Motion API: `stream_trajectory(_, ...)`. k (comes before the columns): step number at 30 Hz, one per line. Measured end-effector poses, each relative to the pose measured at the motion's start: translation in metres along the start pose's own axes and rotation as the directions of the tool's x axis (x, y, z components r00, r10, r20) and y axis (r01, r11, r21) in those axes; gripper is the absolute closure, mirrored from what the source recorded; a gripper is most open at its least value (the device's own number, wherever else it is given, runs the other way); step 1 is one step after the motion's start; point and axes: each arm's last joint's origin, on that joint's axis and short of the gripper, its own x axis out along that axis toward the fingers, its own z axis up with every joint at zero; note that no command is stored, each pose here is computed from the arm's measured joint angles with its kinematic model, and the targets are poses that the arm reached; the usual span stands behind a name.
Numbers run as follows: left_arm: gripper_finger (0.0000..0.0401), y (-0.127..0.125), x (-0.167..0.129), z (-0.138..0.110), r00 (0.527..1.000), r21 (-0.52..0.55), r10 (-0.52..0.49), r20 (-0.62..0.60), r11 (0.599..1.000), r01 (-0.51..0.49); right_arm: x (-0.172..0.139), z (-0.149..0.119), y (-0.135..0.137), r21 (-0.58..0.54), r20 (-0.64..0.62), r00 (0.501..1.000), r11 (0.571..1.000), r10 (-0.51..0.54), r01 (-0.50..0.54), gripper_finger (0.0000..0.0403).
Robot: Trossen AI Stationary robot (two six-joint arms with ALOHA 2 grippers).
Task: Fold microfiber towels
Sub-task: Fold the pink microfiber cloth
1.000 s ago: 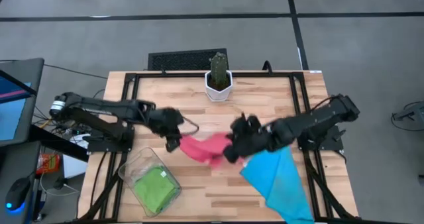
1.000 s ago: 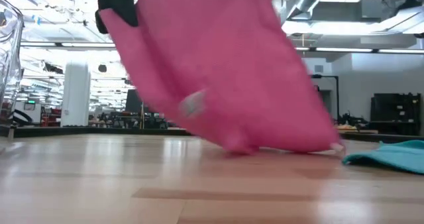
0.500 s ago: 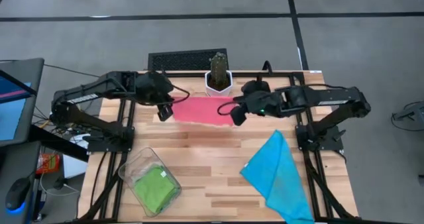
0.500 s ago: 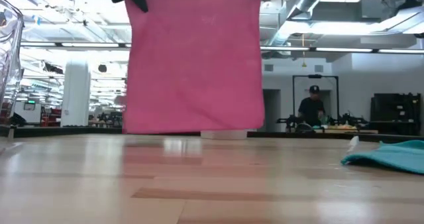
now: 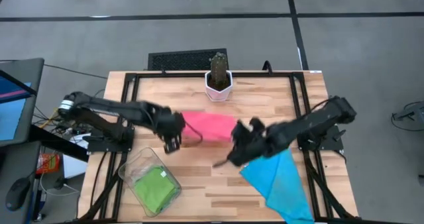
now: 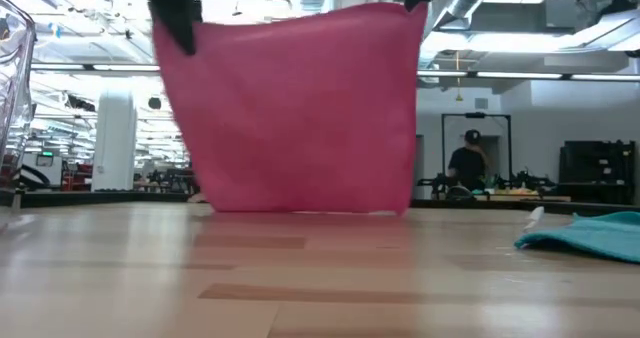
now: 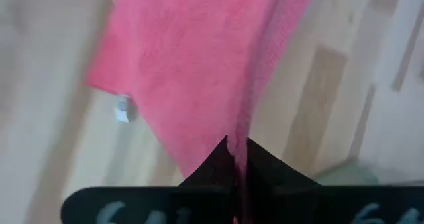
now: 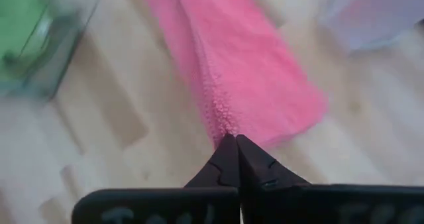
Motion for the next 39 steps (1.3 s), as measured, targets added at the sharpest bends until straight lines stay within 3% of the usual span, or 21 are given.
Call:
stream_trajectory(4, 0.0401, -0.029, 0.028, -0.017, 0.996, -0.005, 0.001, -0.085, 1.000, -0.002, 0.008, -0.030, 0.035, 0.001, -0.053, 0.998, 0.999, 0.037, -0.037, 0.0395)
stream_trajectory(7, 0.0401, -0.054, 0.042, -0.030, 0.992, 0.010, -0.051, -0.117, 0.999, 0.053, 0.010, -0.050, 0.055, 0.032, -0.071, 0.995, 0.998, 0.064, -0.062, 0.0397)
stream_trajectory(10, 0.0401, -0.077, 0.054, -0.039, 0.988, 0.068, -0.103, -0.116, 0.991, 0.111, 0.012, -0.065, 0.067, 0.052, -0.091, 0.994, 0.997, 0.067, -0.062, 0.0395)
stream_trajectory(14, 0.0401, -0.090, 0.069, -0.043, 0.993, 0.141, -0.059, -0.101, 0.987, 0.073, 0.022, -0.070, 0.071, 0.056, -0.139, 0.989, 0.997, 0.054, -0.046, 0.0396)
stream_trajectory(20, 0.0401, -0.081, 0.090, -0.034, 0.993, 0.187, 0.040, -0.110, 0.982, -0.019, 0.046, -0.063, 0.060, 0.002, -0.217, 0.975, 0.999, -0.043, 0.044, 0.0394)
stream_trajectory(25, 0.0401, -0.061, 0.097, -0.020, 0.992, 0.158, 0.091, -0.083, 0.984, -0.077, 0.065, -0.064, 0.047, -0.043, -0.275, 0.957, 0.995, -0.094, 0.086, 0.0394)
stream_trajectory(31, 0.0401, -0.048, 0.108, -0.014, 0.996, 0.126, 0.045, -0.074, 0.991, -0.036, 0.084, -0.066, 0.035, -0.067, -0.341, 0.934, 0.994, -0.104, 0.086, 0.0393)
stream_trajectory(39, 0.0401, -0.043, 0.120, -0.019, 0.997, 0.110, 0.036, -0.074, 0.994, -0.027, 0.099, -0.067, 0.030, -0.052, -0.338, 0.938, 0.997, -0.072, 0.058, 0.0391)
